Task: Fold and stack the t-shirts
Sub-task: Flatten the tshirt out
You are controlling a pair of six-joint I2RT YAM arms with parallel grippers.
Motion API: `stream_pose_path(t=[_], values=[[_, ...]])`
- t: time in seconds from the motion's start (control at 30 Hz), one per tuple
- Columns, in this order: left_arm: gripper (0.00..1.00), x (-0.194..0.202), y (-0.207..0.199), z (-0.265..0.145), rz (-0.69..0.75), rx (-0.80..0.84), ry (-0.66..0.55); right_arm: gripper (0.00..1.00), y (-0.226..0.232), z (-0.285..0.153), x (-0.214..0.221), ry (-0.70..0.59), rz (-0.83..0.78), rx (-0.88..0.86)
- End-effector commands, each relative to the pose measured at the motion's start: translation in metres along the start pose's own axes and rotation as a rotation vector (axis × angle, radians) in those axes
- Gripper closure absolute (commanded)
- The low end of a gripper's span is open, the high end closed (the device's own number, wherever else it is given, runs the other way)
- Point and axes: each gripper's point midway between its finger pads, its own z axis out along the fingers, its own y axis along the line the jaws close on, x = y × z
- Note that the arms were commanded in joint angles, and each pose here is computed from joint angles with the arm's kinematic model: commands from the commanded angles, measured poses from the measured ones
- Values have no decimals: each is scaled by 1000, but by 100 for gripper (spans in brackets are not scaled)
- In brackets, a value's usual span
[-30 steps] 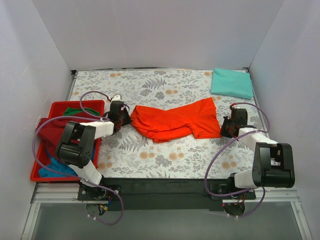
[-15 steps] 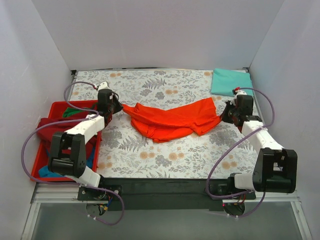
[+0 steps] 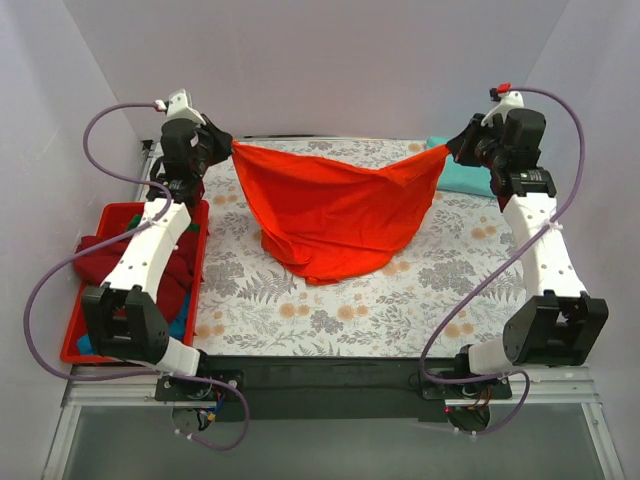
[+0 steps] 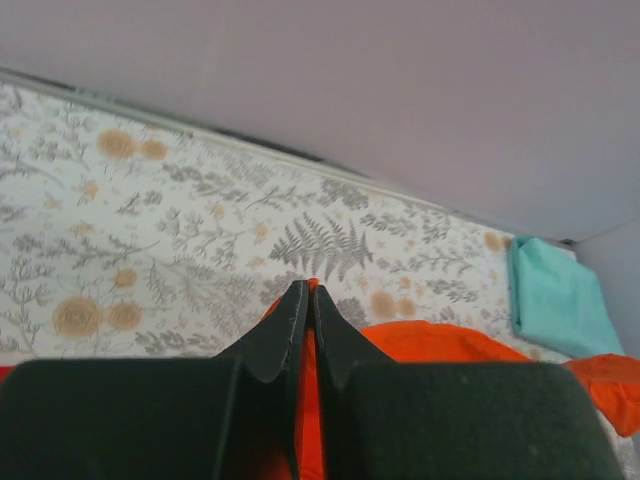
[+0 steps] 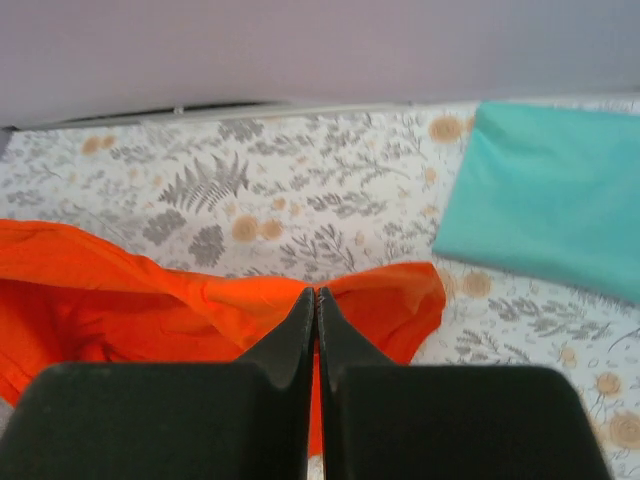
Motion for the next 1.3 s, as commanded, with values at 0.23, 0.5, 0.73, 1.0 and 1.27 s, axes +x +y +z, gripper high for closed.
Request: stream_pose_path(t=[0.23,0.5,0.73,1.0,1.27], values=[[100,-150,-81,-164,79,245,-402,99,92,-163,-137,-471,-190,-147],[100,-205,-119,-286,120,399,-612,99,144,-279,-184,-731,-291,-219],[100,-223,-142,-332,155,508,-684,99,175,-344,-207,-878,-353,-273],[100,-190,-119,-213,111,389,-492,99,146,-242,-232,-738,-289,-243],[100,-110,-71,-63,78,221,-202,99,67,-43,-210,-458,-147,-139]])
